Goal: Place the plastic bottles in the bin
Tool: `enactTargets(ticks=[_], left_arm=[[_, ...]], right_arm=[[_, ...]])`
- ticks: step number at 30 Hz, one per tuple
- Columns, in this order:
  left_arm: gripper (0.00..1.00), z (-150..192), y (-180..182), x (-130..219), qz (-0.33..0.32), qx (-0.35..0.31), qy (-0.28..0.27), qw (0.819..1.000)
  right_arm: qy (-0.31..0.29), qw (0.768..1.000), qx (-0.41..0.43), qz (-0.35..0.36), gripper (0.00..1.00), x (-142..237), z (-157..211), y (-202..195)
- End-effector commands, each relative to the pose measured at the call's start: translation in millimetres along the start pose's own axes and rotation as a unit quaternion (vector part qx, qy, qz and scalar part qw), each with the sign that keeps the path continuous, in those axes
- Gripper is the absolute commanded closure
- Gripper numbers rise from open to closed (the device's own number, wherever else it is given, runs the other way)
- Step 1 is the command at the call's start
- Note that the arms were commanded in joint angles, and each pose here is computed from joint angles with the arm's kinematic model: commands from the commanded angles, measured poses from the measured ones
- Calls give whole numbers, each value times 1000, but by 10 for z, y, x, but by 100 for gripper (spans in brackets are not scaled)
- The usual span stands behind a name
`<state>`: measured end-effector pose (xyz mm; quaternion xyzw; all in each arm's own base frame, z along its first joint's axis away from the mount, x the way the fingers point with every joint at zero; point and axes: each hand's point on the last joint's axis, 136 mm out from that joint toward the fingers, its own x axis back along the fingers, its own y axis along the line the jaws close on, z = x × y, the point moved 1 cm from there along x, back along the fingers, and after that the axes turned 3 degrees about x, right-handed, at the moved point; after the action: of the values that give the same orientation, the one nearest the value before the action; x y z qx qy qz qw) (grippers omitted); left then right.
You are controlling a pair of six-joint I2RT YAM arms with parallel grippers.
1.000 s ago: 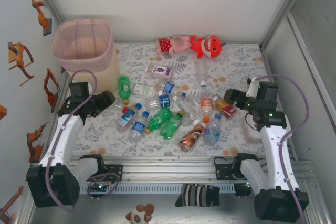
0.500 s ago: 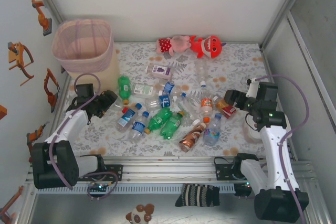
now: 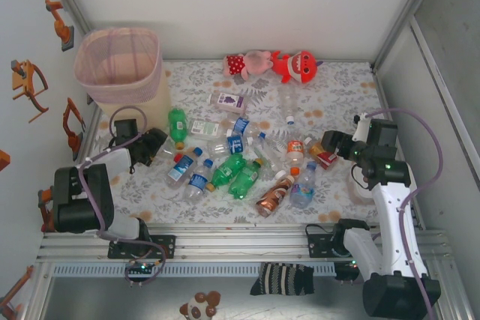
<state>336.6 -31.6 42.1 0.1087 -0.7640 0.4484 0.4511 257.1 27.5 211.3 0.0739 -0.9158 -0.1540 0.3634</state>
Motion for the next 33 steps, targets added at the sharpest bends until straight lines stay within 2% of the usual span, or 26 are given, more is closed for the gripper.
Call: enactTargets(ticks=[1,10,18,26,33], left_arm=[[28,-119,-105,-32,19,9,-15,1000],[39,-146,-108,-64,19,10,-19,1000],[43,-150,-210,51,32,4,-19,999],[43,-122,-349,485,41,-31,-30,998],[42,-57,-518,1042,57,-111,-49,991]], right_arm=[[-19,1000,14,9,15,141,-111,27],[-19,1000,17,10,15,186,-105,32],[-20,1000,18,10,15,215,-87,41],[-26,999,21,8,15,242,-98,55],[-33,999,23,7,15,258,-92,58]])
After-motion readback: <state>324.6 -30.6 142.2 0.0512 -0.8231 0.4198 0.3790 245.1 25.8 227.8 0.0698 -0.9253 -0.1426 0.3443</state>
